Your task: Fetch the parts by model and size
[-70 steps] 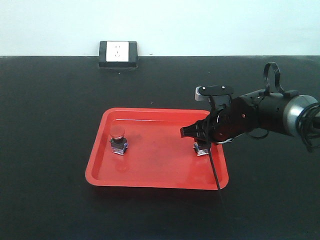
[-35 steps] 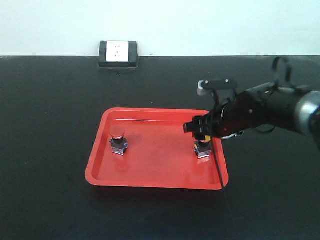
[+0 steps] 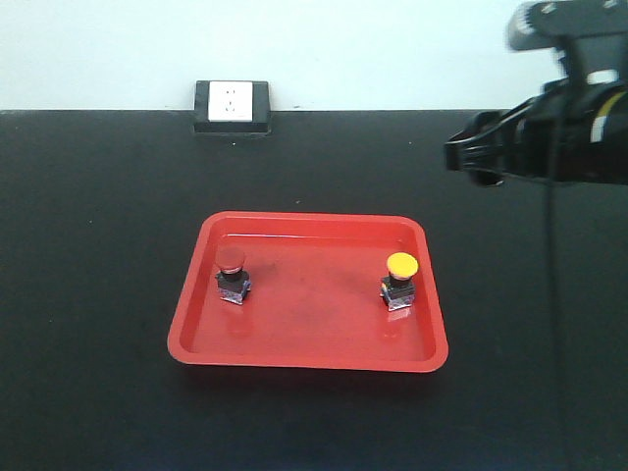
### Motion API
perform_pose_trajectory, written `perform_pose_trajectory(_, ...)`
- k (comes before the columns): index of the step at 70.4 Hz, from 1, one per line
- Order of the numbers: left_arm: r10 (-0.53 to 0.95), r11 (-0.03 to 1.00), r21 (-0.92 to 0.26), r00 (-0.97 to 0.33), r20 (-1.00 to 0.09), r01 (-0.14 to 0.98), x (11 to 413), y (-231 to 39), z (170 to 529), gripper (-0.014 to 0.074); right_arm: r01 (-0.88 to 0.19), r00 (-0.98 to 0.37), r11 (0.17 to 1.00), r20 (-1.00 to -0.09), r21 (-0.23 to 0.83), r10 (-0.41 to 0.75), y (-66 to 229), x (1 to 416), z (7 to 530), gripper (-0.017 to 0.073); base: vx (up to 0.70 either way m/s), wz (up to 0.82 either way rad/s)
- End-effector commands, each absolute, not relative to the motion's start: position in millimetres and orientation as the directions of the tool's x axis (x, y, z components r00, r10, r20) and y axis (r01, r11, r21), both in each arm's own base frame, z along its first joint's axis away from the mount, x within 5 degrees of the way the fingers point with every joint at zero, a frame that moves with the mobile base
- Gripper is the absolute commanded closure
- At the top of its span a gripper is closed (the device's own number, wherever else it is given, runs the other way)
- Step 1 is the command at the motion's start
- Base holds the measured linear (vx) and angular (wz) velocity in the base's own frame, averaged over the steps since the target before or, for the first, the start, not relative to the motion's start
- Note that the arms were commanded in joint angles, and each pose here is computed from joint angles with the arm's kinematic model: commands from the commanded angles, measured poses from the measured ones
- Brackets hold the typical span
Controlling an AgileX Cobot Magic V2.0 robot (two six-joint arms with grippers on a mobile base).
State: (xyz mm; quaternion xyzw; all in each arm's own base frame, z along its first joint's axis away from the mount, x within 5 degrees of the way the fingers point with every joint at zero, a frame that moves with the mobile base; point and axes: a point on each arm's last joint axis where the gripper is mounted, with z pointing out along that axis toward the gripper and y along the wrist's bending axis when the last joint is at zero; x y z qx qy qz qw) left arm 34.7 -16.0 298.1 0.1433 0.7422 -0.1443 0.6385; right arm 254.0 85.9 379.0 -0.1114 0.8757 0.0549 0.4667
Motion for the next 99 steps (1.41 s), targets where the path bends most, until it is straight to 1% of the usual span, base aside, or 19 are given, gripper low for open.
perform_pose_trajectory(1,-0.008,0.915,-0.037,-0.073,-0.997,0.402,35,-16,311,0.0129,-0.261,-0.421,0.964,-0.894,-0.040,-0.151,77,233,412,0.0052,0.00,0.00)
perform_pose_trajectory(9,-0.009,0.915,-0.037,-0.070,-0.998,0.402,35,-16,311,0.0129,-0.272,-0.385,0.962,-0.912,-0.038,-0.145,69,210,423,0.0052,0.00,0.00)
perform_pose_trajectory(16,-0.009,0.915,-0.037,-0.072,-0.997,0.402,35,-16,311,0.0129,-0.280,-0.328,0.959,-0.936,-0.036,-0.130,62,188,416,0.0052,0.00,0.00)
perform_pose_trajectory(26,-0.008,0.915,-0.037,-0.073,-0.997,0.402,35,-16,311,0.0129,-0.295,-0.284,0.955,-0.953,-0.020,-0.107,52,155,384,0.0052,0.00,0.00)
perform_pose_trajectory(31,-0.009,0.915,-0.038,-0.074,-0.997,0.402,35,-16,311,0.0129,-0.303,-0.254,0.952,-0.960,-0.033,-0.114,45,135,371,0.0052,0.00,0.00)
perform_pose_trajectory(43,-0.009,0.915,-0.038,-0.074,-0.997,0.402,35,-16,311,0.0129,-0.315,-0.108,0.947,-0.988,-0.067,-0.106,29,90,344,0.0052,0.00,0.00)
perform_pose_trajectory(47,-0.013,0.915,-0.042,-0.076,-0.997,0.402,35,-16,311,0.0129,-0.317,-0.060,0.944,-0.992,-0.088,-0.113,25,79,334,0.0052,0.00,0.00)
perform_pose_trajectory(55,-0.012,0.915,-0.042,-0.078,-0.997,0.402,35,-16,310,0.0129,-0.315,0.030,0.945,-0.996,-0.089,-0.083,19,60,319,0.0052,0.00,0.00)
perform_pose_trajectory(63,-0.010,0.915,-0.043,-0.083,-0.996,0.402,36,-17,308,0.0134,-0.315,0.068,0.945,-0.995,-0.089,-0.071,16,52,304,0.0052,0.00,0.00)
perform_pose_trajectory(67,-0.008,0.915,-0.043,-0.088,-0.996,0.402,37,-17,307,0.0162,-0.316,0.064,0.945,-0.995,-0.089,-0.073,16,51,297,0.0052,0.00,0.00)
perform_pose_trajectory(71,-0.007,0.915,-0.042,-0.088,-0.996,0.401,37,-17,306,0.0232,-0.317,0.060,0.944,-0.995,-0.090,-0.074,16,51,292,0.0052,0.00,0.00)
perform_pose_trajectory(74,-0.007,0.915,-0.041,-0.085,-0.996,0.402,37,-17,306,0.0302,-0.318,0.058,0.944,-0.995,-0.090,-0.075,17,52,290,0.0052,0.00,0.00)
perform_pose_trajectory(79,-0.007,0.915,-0.041,-0.085,-0.996,0.402,37,-17,306,0.0450,-0.319,0.056,0.944,-0.996,-0.090,-0.076,17,53,287,0.0064,0.00,0.00)
perform_pose_trajectory(84,0.001,0.915,-0.034,-0.085,-0.996,0.401,37,-17,306,0.0605,-0.319,0.055,0.943,-0.996,-0.090,-0.077,17,53,287,0.0112,0.00,0.00)
perform_pose_trajectory(87,0.007,0.915,-0.027,-0.083,-0.997,0.402,37,-17,306,0.0602,-0.319,0.059,0.943,-0.995,-0.093,-0.078,17,53,287,0.0161,0.00,0.00)
perform_pose_trajectory(91,0.007,0.915,-0.027,-0.083,-0.997,0.402,37,-17,306,0.0602,-0.317,0.070,0.943,-0.994,-0.100,-0.082,17,53,288,0.0256,0.00,0.00)
perform_pose_trajectory(94,0.005,0.915,-0.027,-0.080,-0.997,0.402,37,-17,306,0.0602,-0.317,0.073,0.943,-0.994,-0.100,-0.081,17,53,288,0.0346,0.00,0.00)
perform_pose_trajectory(97,0.004,0.915,-0.027,-0.077,-0.997,0.402,37,-17,306,0.0602,-0.317,0.076,0.943,-0.994,-0.100,-0.079,17,53,288,0.0464,0.00,0.00)
perform_pose_trajectory(99,0.003,0.915,-0.027,-0.076,-0.997,0.402,37,-17,307,0.0602,-0.317,0.077,0.943,-0.994,-0.100,-0.079,17,53,288,0.0515,0.00,0.00)
